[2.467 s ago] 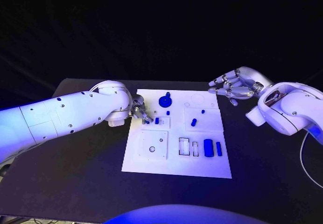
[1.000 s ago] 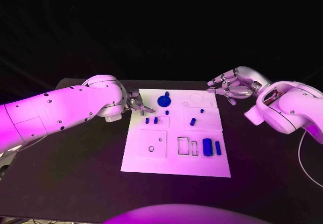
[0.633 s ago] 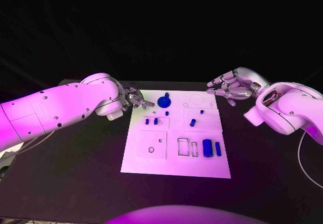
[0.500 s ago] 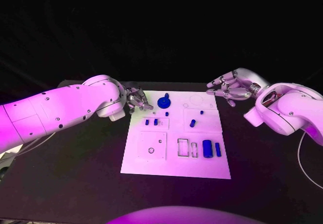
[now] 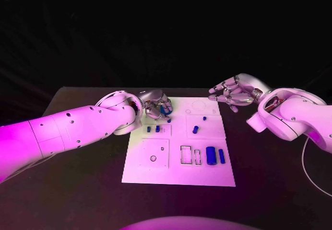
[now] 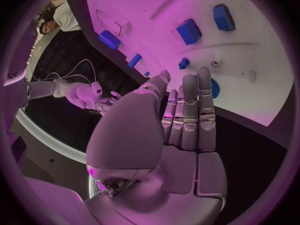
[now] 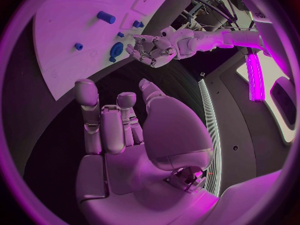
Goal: Assemble the parts on the task board
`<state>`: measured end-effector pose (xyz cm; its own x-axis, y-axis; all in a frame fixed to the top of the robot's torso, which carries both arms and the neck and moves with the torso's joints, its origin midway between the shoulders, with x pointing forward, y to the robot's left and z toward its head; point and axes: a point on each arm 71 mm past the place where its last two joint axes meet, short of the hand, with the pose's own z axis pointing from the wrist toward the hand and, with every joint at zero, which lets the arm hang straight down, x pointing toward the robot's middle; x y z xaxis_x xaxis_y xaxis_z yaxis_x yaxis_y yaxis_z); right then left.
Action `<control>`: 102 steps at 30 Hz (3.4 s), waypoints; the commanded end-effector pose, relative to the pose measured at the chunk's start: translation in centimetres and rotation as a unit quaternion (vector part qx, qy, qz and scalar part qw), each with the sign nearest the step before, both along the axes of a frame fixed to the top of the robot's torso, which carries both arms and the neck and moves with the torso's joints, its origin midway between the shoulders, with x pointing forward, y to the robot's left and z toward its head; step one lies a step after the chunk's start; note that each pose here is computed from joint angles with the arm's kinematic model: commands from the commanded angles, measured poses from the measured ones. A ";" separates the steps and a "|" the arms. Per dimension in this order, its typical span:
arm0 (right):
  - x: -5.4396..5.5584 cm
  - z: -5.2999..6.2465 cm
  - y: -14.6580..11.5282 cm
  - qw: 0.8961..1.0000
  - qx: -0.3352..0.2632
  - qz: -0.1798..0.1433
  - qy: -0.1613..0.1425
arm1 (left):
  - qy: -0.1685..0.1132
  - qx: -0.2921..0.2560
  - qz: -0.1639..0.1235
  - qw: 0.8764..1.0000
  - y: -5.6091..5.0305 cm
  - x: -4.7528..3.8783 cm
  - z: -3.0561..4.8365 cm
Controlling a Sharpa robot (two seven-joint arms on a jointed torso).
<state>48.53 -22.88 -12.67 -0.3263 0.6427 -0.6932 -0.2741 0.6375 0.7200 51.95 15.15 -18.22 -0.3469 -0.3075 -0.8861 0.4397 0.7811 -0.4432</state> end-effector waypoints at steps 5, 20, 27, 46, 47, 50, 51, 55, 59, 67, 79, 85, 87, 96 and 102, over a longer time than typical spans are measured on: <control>-0.1 -0.1 0.2 1.000 -0.001 0.007 0.001 | -0.047 0.081 -0.054 0.994 -1.2 -0.09 -0.95; -0.1 -0.1 0.2 1.000 -0.001 0.008 0.001 | -0.034 0.125 -0.048 0.990 -1.8 0.29 -1.74; -0.1 -0.1 0.3 1.000 0.000 0.009 0.001 | -0.032 0.129 -0.046 0.990 -2.0 0.46 -1.83; -0.1 0.0 0.4 1.000 0.000 0.011 0.001 | -0.019 0.140 -0.042 0.989 -2.9 0.83 -2.29; -0.1 0.0 0.5 1.000 0.000 0.012 0.001 | -0.017 0.142 -0.042 0.989 -2.9 0.85 -2.34; -0.1 -0.1 0.5 1.000 0.000 0.012 0.001 | -0.014 0.147 -0.041 0.988 -2.9 0.87 -2.44; -0.1 -0.1 0.5 1.000 0.000 0.012 0.001 | -0.012 0.149 -0.040 0.988 -2.9 0.88 -2.48; -0.1 -0.1 0.5 1.000 0.000 0.012 0.002 | -0.016 0.152 -0.037 0.988 -2.9 0.92 -2.47; -0.1 -0.1 0.5 1.000 0.000 0.012 0.002 | -0.023 0.152 -0.034 0.987 -2.8 0.94 -2.36; -0.1 -0.1 0.5 1.000 0.000 0.012 0.002 | -0.043 0.137 -0.029 0.989 -2.6 0.94 -1.83; -0.1 0.0 0.3 1.000 0.000 0.011 0.001 | -0.045 0.066 -0.017 0.997 -1.2 0.56 0.29; -0.2 0.0 0.3 1.000 0.000 0.010 0.001 | -0.037 0.049 -0.004 0.998 0.3 0.41 1.16; -0.2 0.0 0.2 1.000 0.000 0.009 0.002 | -0.034 0.048 -0.001 0.998 0.7 0.40 1.23; -0.2 0.0 0.2 1.000 0.000 0.009 0.002 | -0.017 0.058 0.009 0.998 1.9 0.53 0.95; -0.2 0.0 0.2 1.000 0.000 0.010 0.002 | -0.005 0.065 0.008 0.998 2.1 0.57 0.43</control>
